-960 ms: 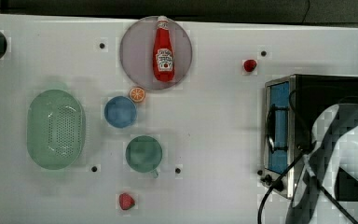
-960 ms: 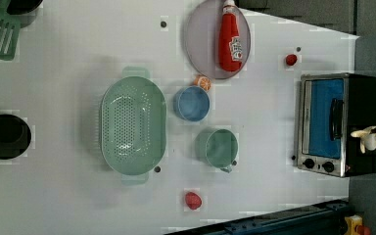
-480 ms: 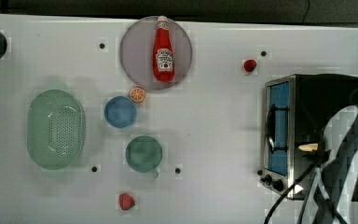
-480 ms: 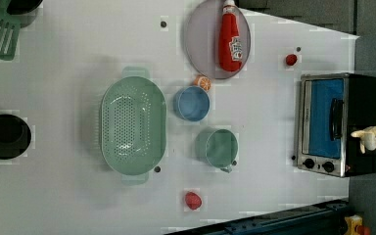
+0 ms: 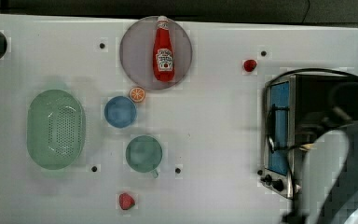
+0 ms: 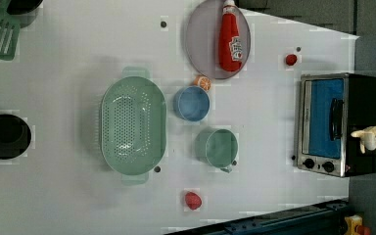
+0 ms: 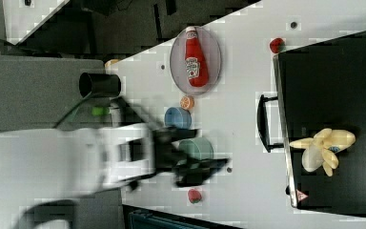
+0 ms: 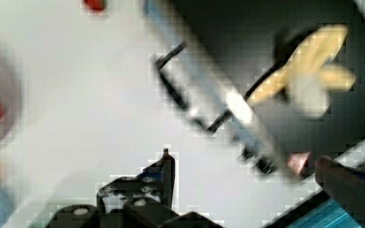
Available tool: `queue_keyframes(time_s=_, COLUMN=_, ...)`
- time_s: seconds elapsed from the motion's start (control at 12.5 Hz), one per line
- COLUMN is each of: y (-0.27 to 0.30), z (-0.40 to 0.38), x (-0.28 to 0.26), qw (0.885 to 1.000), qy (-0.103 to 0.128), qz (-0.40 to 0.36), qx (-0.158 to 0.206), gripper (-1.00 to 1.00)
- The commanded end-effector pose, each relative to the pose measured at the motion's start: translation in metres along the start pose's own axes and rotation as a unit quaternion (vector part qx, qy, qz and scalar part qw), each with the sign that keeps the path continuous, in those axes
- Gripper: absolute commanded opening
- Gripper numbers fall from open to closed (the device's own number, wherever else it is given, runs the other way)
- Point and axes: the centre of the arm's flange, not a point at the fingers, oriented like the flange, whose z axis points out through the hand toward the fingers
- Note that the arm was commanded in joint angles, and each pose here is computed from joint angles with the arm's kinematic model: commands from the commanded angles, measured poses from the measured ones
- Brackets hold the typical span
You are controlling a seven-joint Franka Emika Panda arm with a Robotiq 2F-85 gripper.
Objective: Pick banana from table and place on oven.
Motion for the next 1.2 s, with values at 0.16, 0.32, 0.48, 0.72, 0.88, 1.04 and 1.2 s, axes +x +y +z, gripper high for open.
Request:
queue_keyframes(time_s=0.16, y=-0.163, z=-0.037, x=-0.078, qw=0.995, qy=0.016, qz=0.101, qx=-0.014, gripper=1.0)
queue_keyframes(time_s=0.32, y=-0.212, z=-0.04, x=-0.108, qw=0.989, qy=0.029, qz=0.143, qx=-0.013, gripper=1.0)
queue_keyframes(time_s=0.48, y=-0.233, z=-0.046, x=-0.123, qw=0.984, qy=0.041, qz=0.176, qx=-0.004, gripper=1.0)
queue_keyframes(time_s=0.72, y=-0.232, z=-0.055, x=-0.127, qw=0.982, qy=0.05, qz=0.182, qx=0.008, gripper=1.0)
queue_keyframes(time_s=0.88, y=-0.231, z=-0.054, x=-0.126, qw=0.982, qy=0.05, qz=0.181, qx=0.007, gripper=1.0)
queue_keyframes(time_s=1.04, y=-0.231, z=-0.053, x=-0.125, qw=0.982, qy=0.049, qz=0.181, qx=0.006, gripper=1.0)
queue_keyframes(time_s=1.2, y=-0.232, z=-0.053, x=-0.126, qw=0.982, qy=0.049, qz=0.18, qx=0.006, gripper=1.0)
